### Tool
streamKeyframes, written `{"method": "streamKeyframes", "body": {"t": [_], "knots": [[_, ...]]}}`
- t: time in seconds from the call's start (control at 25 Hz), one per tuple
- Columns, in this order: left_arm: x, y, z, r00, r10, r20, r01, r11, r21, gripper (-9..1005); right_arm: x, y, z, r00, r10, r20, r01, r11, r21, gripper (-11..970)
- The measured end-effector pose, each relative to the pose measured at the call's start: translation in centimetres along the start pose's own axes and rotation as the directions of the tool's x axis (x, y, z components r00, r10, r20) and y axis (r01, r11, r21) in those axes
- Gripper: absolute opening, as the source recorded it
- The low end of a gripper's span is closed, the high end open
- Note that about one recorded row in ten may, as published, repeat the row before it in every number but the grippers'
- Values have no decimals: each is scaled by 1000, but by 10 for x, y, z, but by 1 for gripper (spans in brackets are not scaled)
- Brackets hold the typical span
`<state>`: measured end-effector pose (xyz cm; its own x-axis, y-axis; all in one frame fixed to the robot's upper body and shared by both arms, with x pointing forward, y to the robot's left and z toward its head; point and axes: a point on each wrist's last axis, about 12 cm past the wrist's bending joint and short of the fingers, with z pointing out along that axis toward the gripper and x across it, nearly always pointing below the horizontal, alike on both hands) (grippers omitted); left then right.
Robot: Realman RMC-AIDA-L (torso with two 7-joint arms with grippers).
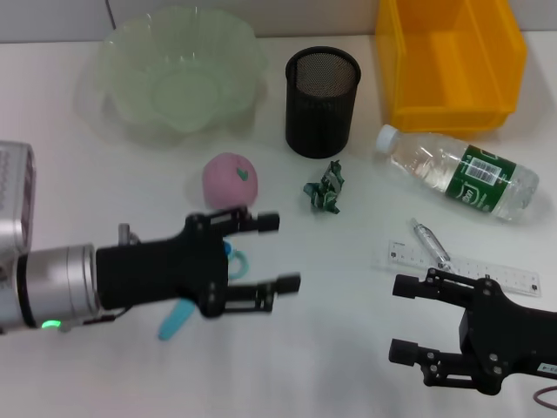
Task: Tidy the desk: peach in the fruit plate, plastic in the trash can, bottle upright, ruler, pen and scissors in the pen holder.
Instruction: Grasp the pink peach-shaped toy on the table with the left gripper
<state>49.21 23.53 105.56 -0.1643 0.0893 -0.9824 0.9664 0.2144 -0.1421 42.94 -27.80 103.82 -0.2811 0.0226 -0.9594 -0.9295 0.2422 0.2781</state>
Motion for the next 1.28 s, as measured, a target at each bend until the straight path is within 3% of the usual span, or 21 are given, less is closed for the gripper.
{"method": "streamKeyframes", "body": {"t": [0.08,0.32,0.56,0.8,1.0,1.08,1.16,1.2,1.28], "knots": [[-6,5,0,998,27,54,-24,998,-64,823,1,0,0,1000,5,1,-5,1000,2,784],[-18,23,9,998,-2,56,8,994,-109,823,1,0,1,1000,5,2,-5,1000,0,784],[-46,61,25,990,-127,-63,111,972,-209,822,1,1,1,1000,8,4,-8,1000,-2,784],[-74,82,33,964,-194,-181,136,948,-288,822,2,2,3,1000,16,10,-16,1000,-6,784],[-98,90,36,895,-291,-337,164,919,-358,821,2,1,4,1000,14,6,-14,1000,-9,784],[-107,89,37,827,-346,-444,167,904,-393,821,1,0,5,1000,13,5,-13,1000,-7,784],[-107,89,37,827,-346,-444,167,904,-393,821,1,0,5,1000,11,6,-11,1000,-7,784],[-111,87,39,777,-385,-498,175,892,-418,821,1,0,5,1000,11,6,-11,1000,-7,784],[-112,87,40,745,-415,-522,179,878,-443,821,1,-1,5,1000,9,6,-9,1000,-7,784]]}}
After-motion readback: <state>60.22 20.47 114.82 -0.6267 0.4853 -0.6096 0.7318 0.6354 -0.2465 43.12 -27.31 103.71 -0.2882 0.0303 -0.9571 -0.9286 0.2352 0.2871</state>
